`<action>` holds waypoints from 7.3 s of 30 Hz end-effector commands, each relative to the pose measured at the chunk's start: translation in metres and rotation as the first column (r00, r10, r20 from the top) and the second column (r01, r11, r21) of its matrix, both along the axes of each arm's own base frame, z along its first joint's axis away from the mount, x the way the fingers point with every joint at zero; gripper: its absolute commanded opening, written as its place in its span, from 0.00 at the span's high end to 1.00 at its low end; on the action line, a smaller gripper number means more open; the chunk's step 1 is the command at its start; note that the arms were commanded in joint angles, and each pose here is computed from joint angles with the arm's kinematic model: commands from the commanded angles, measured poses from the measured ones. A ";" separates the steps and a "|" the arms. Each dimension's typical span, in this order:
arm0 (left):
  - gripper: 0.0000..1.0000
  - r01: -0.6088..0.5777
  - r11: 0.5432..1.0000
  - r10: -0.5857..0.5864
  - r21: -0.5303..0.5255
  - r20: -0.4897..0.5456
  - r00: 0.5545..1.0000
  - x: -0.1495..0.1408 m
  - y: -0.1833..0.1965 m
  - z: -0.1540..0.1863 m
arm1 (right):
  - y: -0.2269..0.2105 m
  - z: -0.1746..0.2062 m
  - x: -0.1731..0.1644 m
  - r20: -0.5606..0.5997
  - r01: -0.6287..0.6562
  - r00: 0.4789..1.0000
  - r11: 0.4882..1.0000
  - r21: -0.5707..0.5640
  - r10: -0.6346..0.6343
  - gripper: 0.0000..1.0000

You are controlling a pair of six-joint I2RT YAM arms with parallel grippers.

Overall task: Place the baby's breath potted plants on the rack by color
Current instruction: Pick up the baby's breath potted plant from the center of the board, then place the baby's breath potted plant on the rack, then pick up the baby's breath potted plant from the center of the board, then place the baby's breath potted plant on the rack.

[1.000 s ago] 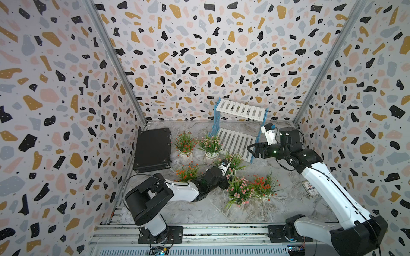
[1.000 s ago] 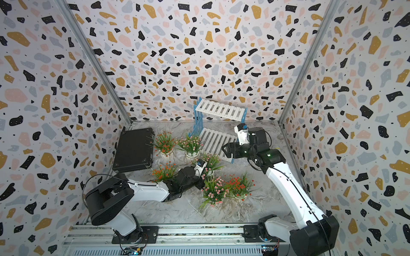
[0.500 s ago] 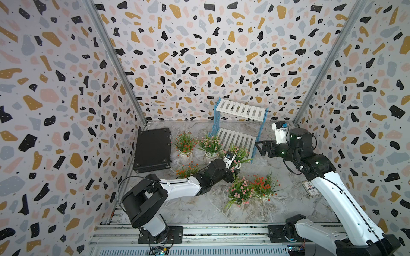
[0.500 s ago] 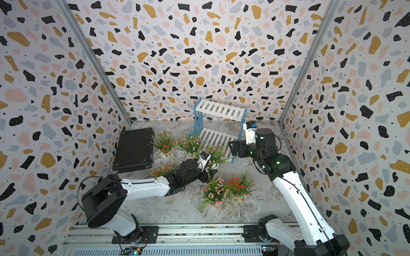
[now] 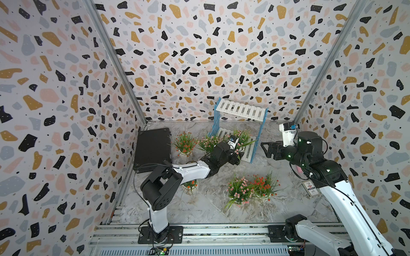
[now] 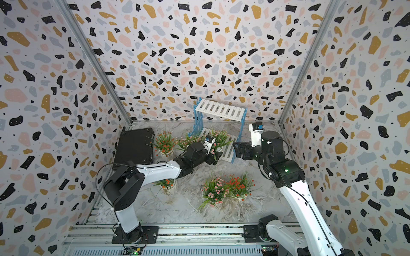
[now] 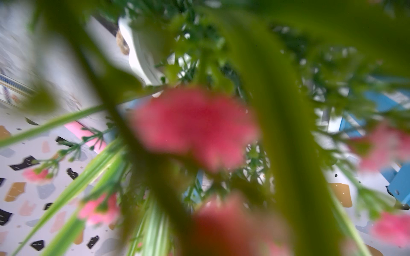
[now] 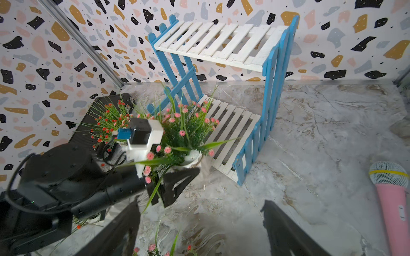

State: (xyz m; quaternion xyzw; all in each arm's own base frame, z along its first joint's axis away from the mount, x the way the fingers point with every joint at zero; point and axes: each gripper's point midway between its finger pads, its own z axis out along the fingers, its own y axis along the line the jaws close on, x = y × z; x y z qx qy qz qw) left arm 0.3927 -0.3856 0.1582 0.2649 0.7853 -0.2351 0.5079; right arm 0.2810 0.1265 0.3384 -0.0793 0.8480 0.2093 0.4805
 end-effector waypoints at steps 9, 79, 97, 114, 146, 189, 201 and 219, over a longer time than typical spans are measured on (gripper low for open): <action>0.27 0.051 0.993 -0.038 -0.102 0.127 0.991 0.072 -0.052 0.034 | -0.013 -0.004 -0.010 0.003 0.025 1.000 0.998 -0.060 -0.025 0.12; 0.01 -0.424 0.901 0.431 0.090 -0.295 0.853 -0.088 0.112 -0.046 | 0.040 -0.071 0.003 -0.214 -0.169 0.959 0.982 0.089 0.185 0.05; 0.01 -0.599 0.795 0.602 0.099 -0.251 0.758 -0.001 0.140 -0.060 | 0.045 -0.083 0.009 -0.212 -0.196 0.955 0.977 0.083 0.210 0.04; 0.01 -0.601 0.782 0.623 0.165 -0.248 0.742 0.038 0.140 -0.070 | 0.046 -0.076 0.006 -0.180 -0.216 0.957 0.973 0.082 0.228 0.04; 0.18 -0.468 0.853 0.514 0.230 -0.228 0.827 0.022 0.130 -0.070 | 0.041 -0.071 0.006 -0.144 -0.188 0.970 0.979 0.082 0.198 0.06; 0.17 -0.335 0.938 0.331 0.094 0.055 0.942 0.162 0.040 0.014 | -0.003 -0.019 -0.012 0.011 -0.020 1.000 1.000 -0.011 0.020 0.08; 0.06 -0.316 0.943 0.308 0.106 0.084 0.948 0.188 0.035 0.001 | 0.002 -0.026 -0.009 -0.001 -0.042 0.999 0.999 -0.015 0.042 0.08; 0.01 -0.201 0.978 0.196 0.052 0.086 0.977 0.136 0.044 0.061 | 0.015 -0.046 -0.005 -0.043 -0.085 0.995 0.996 0.032 0.086 0.07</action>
